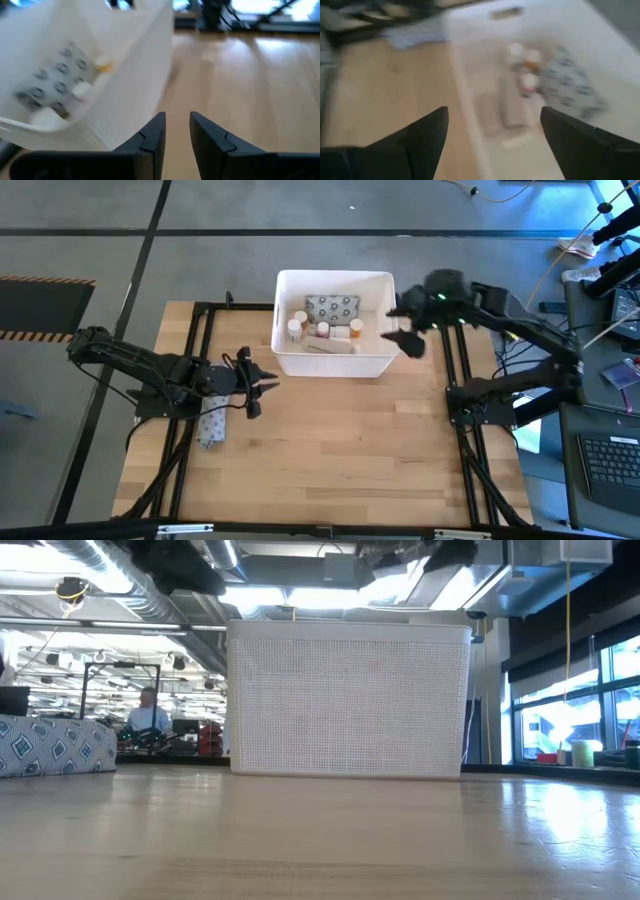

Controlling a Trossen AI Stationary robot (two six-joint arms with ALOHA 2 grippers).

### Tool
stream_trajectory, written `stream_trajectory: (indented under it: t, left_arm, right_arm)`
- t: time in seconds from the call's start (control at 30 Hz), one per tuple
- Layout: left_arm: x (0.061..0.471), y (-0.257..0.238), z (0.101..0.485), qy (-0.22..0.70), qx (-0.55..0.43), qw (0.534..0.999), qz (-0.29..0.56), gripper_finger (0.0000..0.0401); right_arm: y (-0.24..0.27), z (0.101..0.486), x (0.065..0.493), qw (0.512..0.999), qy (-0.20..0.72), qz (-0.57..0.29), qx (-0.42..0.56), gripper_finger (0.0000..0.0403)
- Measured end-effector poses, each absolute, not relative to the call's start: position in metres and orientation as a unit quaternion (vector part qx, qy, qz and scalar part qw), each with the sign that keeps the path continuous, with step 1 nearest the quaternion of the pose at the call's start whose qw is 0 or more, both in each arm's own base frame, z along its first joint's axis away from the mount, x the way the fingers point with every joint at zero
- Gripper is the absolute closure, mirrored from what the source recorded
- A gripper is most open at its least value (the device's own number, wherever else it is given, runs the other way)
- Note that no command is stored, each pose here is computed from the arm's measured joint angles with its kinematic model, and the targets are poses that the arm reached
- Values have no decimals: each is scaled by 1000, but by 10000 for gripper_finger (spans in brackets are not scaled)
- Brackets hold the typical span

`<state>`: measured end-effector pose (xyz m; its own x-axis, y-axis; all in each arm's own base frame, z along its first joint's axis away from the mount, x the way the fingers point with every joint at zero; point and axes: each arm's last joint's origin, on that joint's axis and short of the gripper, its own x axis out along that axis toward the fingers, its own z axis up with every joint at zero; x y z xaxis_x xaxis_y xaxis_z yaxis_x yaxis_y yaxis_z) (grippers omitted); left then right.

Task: Pick & place medical supplies in basket/bin
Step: Return to Home Position

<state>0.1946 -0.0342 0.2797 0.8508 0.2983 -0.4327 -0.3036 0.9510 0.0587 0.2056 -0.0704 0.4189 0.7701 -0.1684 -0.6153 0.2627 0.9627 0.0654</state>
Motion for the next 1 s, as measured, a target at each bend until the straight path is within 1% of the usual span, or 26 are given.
stream_trajectory:
  t: [0.07, 0.1, 0.23, 0.3, 0.43, 0.57, 0.7, 0.83, 0.93, 1.0]
  left_arm:
    - [194, -32, 285, 202, 3, 964, 173, 319]
    - [194, -31, 287, 194, 5, 967, 168, 319]
    - [193, -27, 297, 166, 10, 981, 98, 319]
    - [191, -20, 304, 146, 21, 985, 87, 319]
    - [180, 1, 315, 111, 17, 988, 106, 319]
    - [165, 15, 321, 70, 10, 991, 114, 319]
    - [152, 28, 302, 12, 8, 991, 135, 319]
    - [136, 36, 278, -5, -11, 990, 142, 319]
    - [124, 42, 268, -17, -22, 986, 163, 319]
    - [117, 43, 262, -27, -33, 986, 159, 319]
  right_arm:
    - [-59, 411, 193, 950, 290, -79, 78, 86]
    - [-54, 402, 185, 954, 280, -61, 83, 86]
    - [-36, 365, 157, 975, 207, -14, 81, 86]
    - [-30, 345, 145, 981, 179, -5, 74, 86]
    - [-25, 312, 126, 988, 135, -1, 72, 86]
    - [-20, 290, 109, 993, 99, 1, 63, 86]
    - [-16, 273, 94, 998, 46, 2, 49, 86]
    - [-13, 262, 80, 999, 11, 3, 41, 86]
    - [-11, 255, 73, 999, -9, 4, 36, 86]
    - [-10, 252, 70, 999, -24, 4, 31, 86]
